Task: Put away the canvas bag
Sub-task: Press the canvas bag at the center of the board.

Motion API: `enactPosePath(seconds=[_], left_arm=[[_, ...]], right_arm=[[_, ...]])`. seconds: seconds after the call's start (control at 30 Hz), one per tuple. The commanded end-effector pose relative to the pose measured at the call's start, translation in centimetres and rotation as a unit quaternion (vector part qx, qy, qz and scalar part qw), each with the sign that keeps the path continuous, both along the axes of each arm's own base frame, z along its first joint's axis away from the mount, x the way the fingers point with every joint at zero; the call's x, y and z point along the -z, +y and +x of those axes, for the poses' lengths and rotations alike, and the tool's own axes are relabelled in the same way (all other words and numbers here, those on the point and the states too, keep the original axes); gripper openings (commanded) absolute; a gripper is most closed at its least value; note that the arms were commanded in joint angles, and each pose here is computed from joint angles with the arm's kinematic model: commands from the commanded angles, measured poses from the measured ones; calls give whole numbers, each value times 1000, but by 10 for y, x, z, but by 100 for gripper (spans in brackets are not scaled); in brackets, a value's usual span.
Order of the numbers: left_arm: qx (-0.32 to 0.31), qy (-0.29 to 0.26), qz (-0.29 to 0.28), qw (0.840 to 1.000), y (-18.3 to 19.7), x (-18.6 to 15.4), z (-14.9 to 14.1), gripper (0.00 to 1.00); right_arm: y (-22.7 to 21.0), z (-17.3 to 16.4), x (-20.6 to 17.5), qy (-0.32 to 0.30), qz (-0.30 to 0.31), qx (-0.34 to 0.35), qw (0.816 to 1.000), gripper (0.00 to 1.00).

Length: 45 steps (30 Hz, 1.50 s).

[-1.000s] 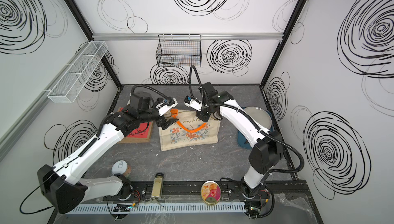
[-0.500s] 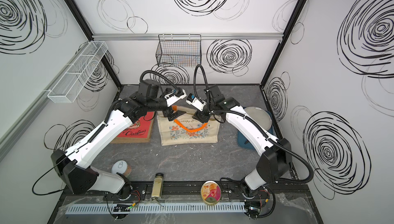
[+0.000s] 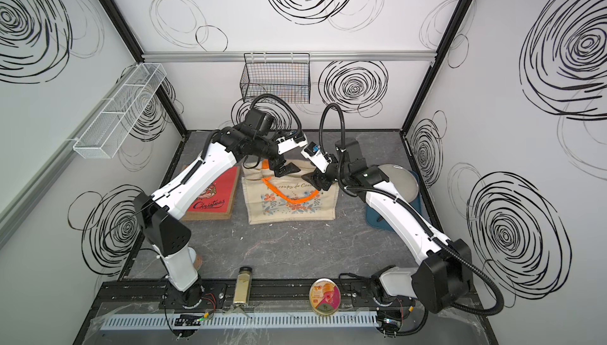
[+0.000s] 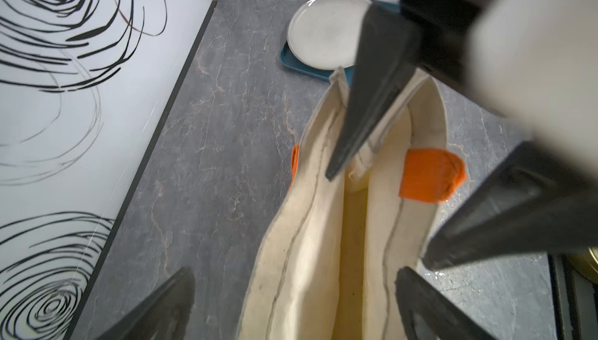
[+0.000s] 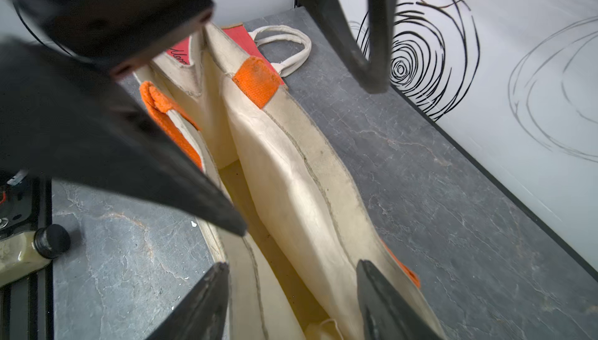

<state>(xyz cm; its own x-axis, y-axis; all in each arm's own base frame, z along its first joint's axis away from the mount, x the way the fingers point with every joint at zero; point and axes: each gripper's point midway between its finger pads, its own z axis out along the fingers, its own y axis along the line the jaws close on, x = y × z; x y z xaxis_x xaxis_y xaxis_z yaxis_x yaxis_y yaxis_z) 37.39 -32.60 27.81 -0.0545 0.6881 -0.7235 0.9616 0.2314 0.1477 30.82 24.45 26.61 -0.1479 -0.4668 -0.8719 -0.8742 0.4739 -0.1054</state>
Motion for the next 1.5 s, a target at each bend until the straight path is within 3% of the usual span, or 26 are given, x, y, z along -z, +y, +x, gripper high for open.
enactPosePath(seconds=[0.0,0.13,0.2,0.37,0.5,0.7,0.83,0.97,1.1,1.27,1.47], left_arm=[[38,57,21,997,-10,22,-13,99],[36,47,24,998,-23,28,0,99],[46,67,33,996,-29,40,1,99],[57,102,21,993,-36,43,-1,87],[65,126,31,989,-37,52,-7,76],[59,155,18,986,-32,50,-10,71],[55,176,10,983,-27,47,-13,67],[56,201,12,978,-26,52,-22,61],[54,208,29,976,-26,60,-28,58],[60,200,39,977,-33,59,-36,52],[55,177,15,983,-30,34,-36,48]], right_arm=[[-8,-15,-38,-45,68,2,997,66],[-26,-27,-37,-42,85,33,995,66],[-32,-34,-35,-38,88,49,994,67],[-35,-57,-29,-12,92,65,994,57],[-18,-87,-15,14,90,27,996,47],[9,-116,17,61,112,-32,991,38],[15,-100,32,57,148,-11,987,21],[6,-59,50,63,152,62,984,14],[4,-35,47,91,144,90,981,15],[11,-24,31,50,153,85,983,18],[-3,-5,27,28,162,153,974,18]])
